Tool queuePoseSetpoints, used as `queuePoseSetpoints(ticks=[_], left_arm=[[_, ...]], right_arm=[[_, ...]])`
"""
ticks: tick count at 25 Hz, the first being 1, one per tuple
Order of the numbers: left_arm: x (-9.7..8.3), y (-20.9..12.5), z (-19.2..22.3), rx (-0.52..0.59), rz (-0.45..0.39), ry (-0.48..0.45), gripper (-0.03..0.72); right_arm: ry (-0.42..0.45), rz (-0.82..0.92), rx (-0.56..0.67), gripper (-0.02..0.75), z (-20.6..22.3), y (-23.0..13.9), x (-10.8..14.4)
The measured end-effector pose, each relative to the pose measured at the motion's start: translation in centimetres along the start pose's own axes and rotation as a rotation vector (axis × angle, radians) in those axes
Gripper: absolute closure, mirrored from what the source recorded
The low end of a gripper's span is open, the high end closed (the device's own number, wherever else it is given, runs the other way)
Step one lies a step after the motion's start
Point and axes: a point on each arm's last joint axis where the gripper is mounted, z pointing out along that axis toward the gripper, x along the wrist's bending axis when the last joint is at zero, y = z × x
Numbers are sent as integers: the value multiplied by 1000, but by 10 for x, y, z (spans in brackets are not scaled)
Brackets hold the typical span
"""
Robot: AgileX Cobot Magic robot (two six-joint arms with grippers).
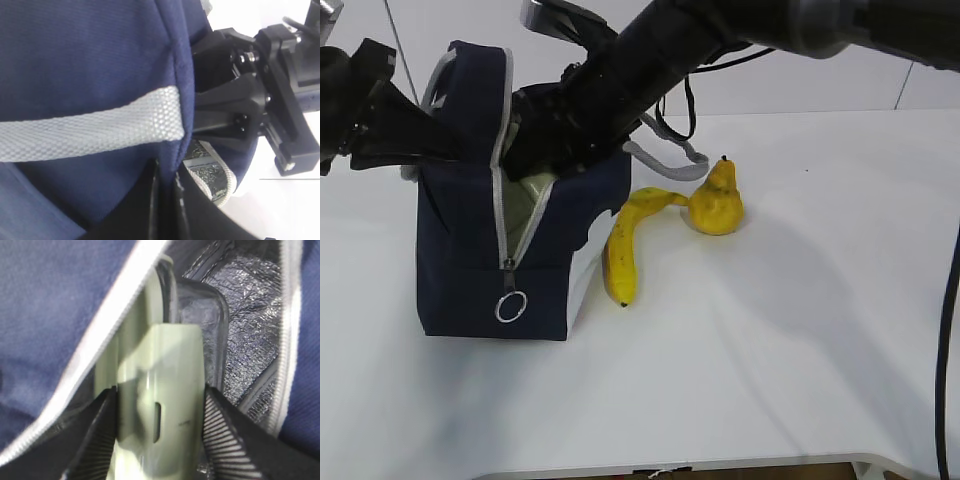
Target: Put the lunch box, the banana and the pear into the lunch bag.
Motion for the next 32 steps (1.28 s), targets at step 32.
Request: queuePoseSetpoints(ticks=[32], left_arm=[[1,-3,0,36,29,14,703]], right_arm=[[-134,-337,60,258,-52,32,21]])
